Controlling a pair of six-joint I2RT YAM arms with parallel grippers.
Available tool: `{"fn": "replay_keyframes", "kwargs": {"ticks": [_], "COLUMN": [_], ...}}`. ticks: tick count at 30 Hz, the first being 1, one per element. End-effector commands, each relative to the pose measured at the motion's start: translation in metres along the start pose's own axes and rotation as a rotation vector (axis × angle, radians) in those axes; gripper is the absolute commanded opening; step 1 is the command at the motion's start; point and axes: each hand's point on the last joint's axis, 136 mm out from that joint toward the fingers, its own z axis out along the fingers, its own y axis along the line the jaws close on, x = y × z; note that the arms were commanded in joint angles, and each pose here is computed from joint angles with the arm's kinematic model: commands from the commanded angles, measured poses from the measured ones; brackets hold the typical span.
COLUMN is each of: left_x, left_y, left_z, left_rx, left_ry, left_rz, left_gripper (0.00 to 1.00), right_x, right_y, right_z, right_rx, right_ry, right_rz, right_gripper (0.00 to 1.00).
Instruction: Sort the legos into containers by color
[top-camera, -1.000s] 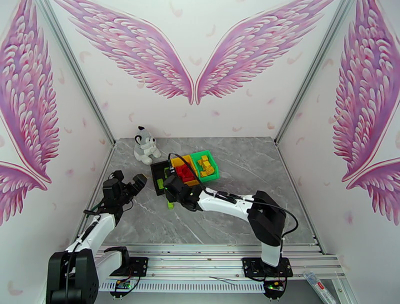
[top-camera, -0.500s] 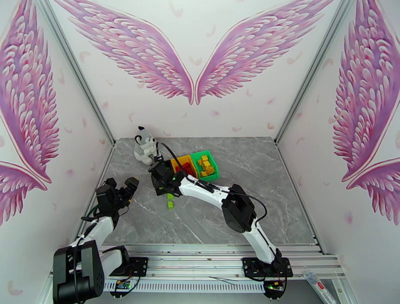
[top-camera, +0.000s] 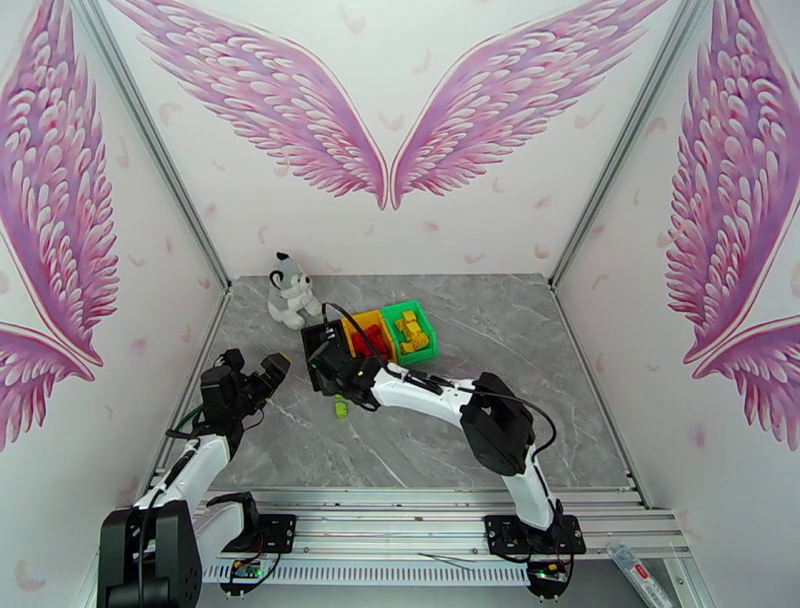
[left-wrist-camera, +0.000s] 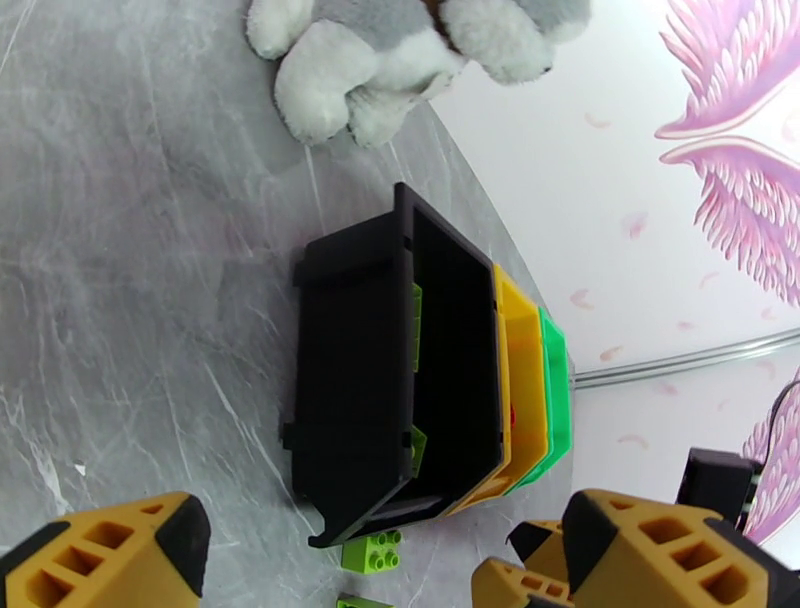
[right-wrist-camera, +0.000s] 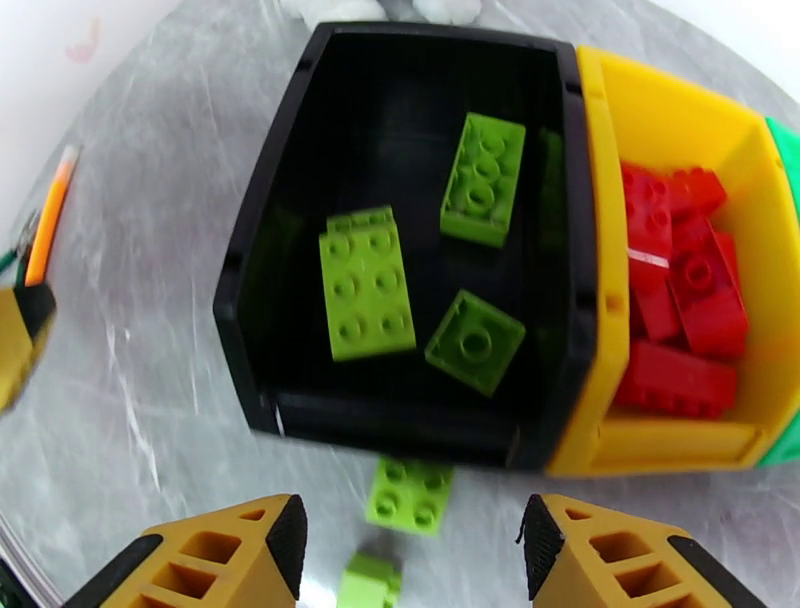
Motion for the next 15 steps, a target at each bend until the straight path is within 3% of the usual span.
{"fn": "replay_keyframes", "kwargs": {"ticks": [1, 15], "left_x": [-0.009, -0.004], "left_y": [-0.009, -0.009], "left_z": [-0.004, -0.001], "left_rx": [-0.03, -0.078], "left_ry": [-0.033, -0.028], "left_rz": [0.066, 0.121], "left_gripper": [0.99, 0.99], "right_x": [-0.007, 0.056], "right_y": [0.003, 0.016], "right_z": [-0.021, 0.009], "right_rx": [-0.029, -0.053], "right_ry": [-0.067, 0.031], "right_rz": [0.036, 0.042], "right_gripper": [0.67, 0.67]}}
